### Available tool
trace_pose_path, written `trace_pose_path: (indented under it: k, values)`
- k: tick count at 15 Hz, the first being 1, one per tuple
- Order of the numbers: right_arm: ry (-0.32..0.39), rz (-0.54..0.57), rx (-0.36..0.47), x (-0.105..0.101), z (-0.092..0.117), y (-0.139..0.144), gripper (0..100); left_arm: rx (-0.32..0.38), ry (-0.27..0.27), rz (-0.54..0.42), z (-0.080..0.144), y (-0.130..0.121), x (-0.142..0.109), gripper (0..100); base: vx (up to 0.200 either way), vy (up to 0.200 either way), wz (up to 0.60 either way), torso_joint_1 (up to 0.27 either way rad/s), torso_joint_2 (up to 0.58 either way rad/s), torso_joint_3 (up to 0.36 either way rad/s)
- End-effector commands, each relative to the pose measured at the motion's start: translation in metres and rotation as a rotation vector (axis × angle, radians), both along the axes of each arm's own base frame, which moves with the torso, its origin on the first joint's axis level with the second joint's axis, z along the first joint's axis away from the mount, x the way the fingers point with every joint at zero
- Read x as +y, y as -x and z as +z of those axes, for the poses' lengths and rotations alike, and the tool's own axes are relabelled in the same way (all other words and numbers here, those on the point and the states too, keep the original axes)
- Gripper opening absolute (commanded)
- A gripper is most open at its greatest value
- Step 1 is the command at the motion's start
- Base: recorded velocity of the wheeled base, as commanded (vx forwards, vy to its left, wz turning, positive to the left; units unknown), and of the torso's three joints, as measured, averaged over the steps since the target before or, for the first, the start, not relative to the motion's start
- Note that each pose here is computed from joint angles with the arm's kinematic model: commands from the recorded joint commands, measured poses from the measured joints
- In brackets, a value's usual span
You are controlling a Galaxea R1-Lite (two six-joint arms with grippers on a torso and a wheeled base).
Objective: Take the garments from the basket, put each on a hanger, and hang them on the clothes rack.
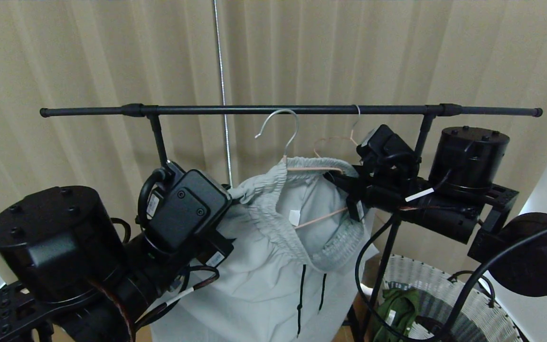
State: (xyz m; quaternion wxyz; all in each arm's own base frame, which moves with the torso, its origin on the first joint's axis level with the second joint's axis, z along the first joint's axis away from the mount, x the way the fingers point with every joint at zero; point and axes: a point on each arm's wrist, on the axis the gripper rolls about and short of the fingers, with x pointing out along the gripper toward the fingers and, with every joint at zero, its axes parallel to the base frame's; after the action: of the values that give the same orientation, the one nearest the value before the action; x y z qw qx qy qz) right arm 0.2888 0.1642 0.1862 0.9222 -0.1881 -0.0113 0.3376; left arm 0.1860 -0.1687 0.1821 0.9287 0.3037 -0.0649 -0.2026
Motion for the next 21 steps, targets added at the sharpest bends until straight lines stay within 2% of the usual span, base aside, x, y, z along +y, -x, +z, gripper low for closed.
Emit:
trace_pose_path:
  k: [1,2,5,10,12,13,15,17,21]
  values:
    - [-0.003,-0.002,-0.006,-0.001,0.002,0.001,0,0.001,0.005,0.002,0.000,0.002,0.002,0,0.000,0.000,0.00,0.000,0.00,0.000]
    - [-0.003,-0.002,-0.006,-0.001,0.002,0.001,0,0.001,0.005,0.002,0.000,0.002,0.002,100,0.000,0.000,0.00,0.000,0.00,0.000]
    - [-0.012,-0.068,-0.029,-0.008,0.010,0.002,0,0.021,0.101,-0.092,0.006,0.010,0.011,100,0.000,0.000,0.00,0.000,0.00,0.000]
    - [-0.026,-0.172,-0.059,-0.037,0.021,-0.002,0,0.016,0.146,-0.051,0.007,0.018,0.049,100,0.000,0.000,0.00,0.000,0.00,0.000]
    - [-0.035,-0.216,-0.079,-0.048,0.028,-0.002,0,0.033,0.184,-0.034,0.006,0.019,0.060,100,0.000,0.000,0.00,0.000,0.00,0.000]
    - [-0.045,-0.226,-0.100,-0.053,0.035,0.002,0,0.058,0.201,0.004,0.001,0.016,0.069,100,0.000,0.000,0.00,0.000,0.00,0.000]
    - [-0.059,-0.227,-0.124,-0.057,0.044,0.011,0,0.110,0.206,0.037,-0.010,0.011,0.084,100,0.000,0.000,0.00,0.000,0.00,0.000]
    - [-0.064,-0.226,-0.133,-0.058,0.047,0.014,0,0.147,0.194,0.031,-0.019,0.010,0.097,100,0.000,0.000,0.00,0.000,0.00,0.000]
    - [-0.067,-0.223,-0.129,-0.060,0.046,0.019,0,0.192,0.183,-0.075,-0.026,0.009,0.099,100,0.000,0.000,0.00,0.000,0.00,0.000]
